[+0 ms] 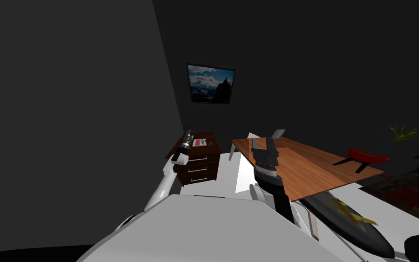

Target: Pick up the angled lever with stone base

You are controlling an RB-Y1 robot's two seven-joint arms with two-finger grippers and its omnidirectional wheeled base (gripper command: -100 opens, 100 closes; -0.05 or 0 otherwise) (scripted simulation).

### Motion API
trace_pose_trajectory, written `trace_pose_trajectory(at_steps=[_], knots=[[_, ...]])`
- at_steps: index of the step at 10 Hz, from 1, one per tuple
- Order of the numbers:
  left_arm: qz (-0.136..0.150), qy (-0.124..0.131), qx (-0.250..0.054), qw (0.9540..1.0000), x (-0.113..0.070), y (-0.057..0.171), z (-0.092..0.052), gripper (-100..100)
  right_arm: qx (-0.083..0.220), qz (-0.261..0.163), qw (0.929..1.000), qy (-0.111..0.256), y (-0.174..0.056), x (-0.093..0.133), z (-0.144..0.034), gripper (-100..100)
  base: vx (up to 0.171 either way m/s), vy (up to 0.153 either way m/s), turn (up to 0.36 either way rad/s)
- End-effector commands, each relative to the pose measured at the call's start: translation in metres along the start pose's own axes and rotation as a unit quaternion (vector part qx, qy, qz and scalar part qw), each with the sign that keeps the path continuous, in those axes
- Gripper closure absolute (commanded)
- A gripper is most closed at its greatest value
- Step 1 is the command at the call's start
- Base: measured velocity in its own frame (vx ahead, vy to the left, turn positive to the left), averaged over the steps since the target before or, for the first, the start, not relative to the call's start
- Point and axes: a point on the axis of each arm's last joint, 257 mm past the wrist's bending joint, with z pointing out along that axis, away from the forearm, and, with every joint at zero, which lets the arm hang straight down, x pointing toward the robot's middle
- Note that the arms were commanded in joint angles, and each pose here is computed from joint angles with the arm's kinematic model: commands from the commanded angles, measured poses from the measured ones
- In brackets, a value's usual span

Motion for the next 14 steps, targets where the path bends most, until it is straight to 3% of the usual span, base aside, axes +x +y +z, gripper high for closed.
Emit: trace_pose_trajectory(at_steps=[1, 2, 3, 6, 7, 9, 10, 11, 13, 14], knots=[[-0.002, 0.004, -0.014, 0.9999, 0.002, 0.003, 0.015, -100, 0.0, 0.0, 1.0, 0.0, 0.0, 0.0, 0.0, 0, -0.011, 0.023, 0.036], [-0.002, 0.007, -0.01, 0.9999, 0.005, -0.002, 0.02, -100, 0.0, 0.0, 1.0, 0.0, 0.0, 0.0, 0.0, 0, -0.002, 0.009, -0.008], [-0.002, 0.008, -0.036, 0.9993, 0.004, 0.013, 0.03, -100, 0.0, 0.0, 1.0, 0.0, 0.0, 0.0, 0.0, 0, -0.003, 0.021, 0.091], [-0.003, 0.015, -0.06, 0.9981, 0.011, 0.019, 0.055, -100, 0.0, 0.0, 1.0, 0.0, 0.0, 0.0, 0.0, 0, -0.005, 0.018, 0.056], [-0.003, 0.015, -0.066, 0.9977, 0.011, 0.022, 0.054, -100, 0.0, 0.0, 1.0, 0.0, 0.0, 0.0, 0.0, 0, -0.001, 0.006, -0.017], [-0.002, 0.017, -0.09, 0.9958, 0.012, 0.031, 0.071, -100, 0.0, 0.0, 1.0, 0.0, 0.0, 0.0, 0.0, 0, 0.0, 0.008, 0.065], [-0.002, 0.017, -0.097, 0.9952, 0.012, 0.035, 0.07, -100, 0.0, 0.0, 1.0, 0.0, 0.0, 0.0, 0.0, 0, 0.0, 0.0, 0.0], [-0.001, 0.015, -0.116, 0.9931, 0.01, 0.044, 0.081, -100, 0.0, 0.0, 1.0, 0.0, 0.0, 0.0, 0.0, 0, 0.002, 0.004, 0.078], [-0.001, 0.017, -0.13, 0.9914, 0.012, 0.048, 0.084, -100, 0.0, 0.0, 1.0, 0.0, 0.0, 0.0, 0.0, 0, 0.002, 0.001, 0.021], [0.001, 0.015, -0.15, 0.9885, 0.01, 0.056, 0.093, -100, 0.0, 0.0, 1.0, 0.0, 0.0, 0.0, 0.0, 0, 0.005, -0.001, 0.073]])
